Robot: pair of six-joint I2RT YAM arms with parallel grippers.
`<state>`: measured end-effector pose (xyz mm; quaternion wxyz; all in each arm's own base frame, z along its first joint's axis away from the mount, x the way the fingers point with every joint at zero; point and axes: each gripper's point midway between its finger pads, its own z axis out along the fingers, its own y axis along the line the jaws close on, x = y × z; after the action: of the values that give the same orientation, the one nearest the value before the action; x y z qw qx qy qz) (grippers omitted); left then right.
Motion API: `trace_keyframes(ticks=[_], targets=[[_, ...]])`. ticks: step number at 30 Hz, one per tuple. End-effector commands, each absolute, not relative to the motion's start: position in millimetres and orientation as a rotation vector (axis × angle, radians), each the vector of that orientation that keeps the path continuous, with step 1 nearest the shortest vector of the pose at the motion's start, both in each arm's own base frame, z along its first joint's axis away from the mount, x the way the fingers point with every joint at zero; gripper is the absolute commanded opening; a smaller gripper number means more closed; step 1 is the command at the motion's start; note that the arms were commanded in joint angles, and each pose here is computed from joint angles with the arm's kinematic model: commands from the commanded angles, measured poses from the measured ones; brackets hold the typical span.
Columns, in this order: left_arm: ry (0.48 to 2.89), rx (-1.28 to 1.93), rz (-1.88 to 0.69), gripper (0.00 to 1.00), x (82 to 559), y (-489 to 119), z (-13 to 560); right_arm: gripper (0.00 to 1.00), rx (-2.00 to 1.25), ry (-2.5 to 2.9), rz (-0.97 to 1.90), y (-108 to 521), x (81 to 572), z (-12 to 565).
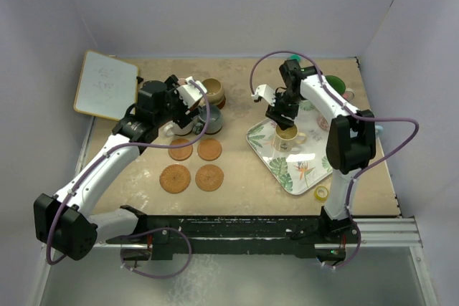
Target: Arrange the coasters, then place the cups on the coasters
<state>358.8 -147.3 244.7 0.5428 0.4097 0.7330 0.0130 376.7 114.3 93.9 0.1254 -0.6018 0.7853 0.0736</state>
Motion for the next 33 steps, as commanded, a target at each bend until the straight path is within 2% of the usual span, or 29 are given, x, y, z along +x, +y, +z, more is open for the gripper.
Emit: trace_keyframes(ticks=[1,13,23,26,33], targets=[[1.675,0.925,0.045,0.81,362,-144,267,0.61,-1.766,2.264,0.273,124,373,105],[1.686,1.016,-0.054,0.81,358,-162,252,0.3,-1.693,2.354,0.357,127,349,95],[1.757,1.023,-0.152,0.81,363,-177,244,0.07,-1.381,2.477,0.241,116,341,108],[1.786,0.991,-0.218,0.81,365,-187,243,0.03,-1.223,2.519,0.22,115,337,114],[1.834,0.9,-0.396,0.8,359,-227,238,0.0,-0.831,2.513,0.101,109,353,137]])
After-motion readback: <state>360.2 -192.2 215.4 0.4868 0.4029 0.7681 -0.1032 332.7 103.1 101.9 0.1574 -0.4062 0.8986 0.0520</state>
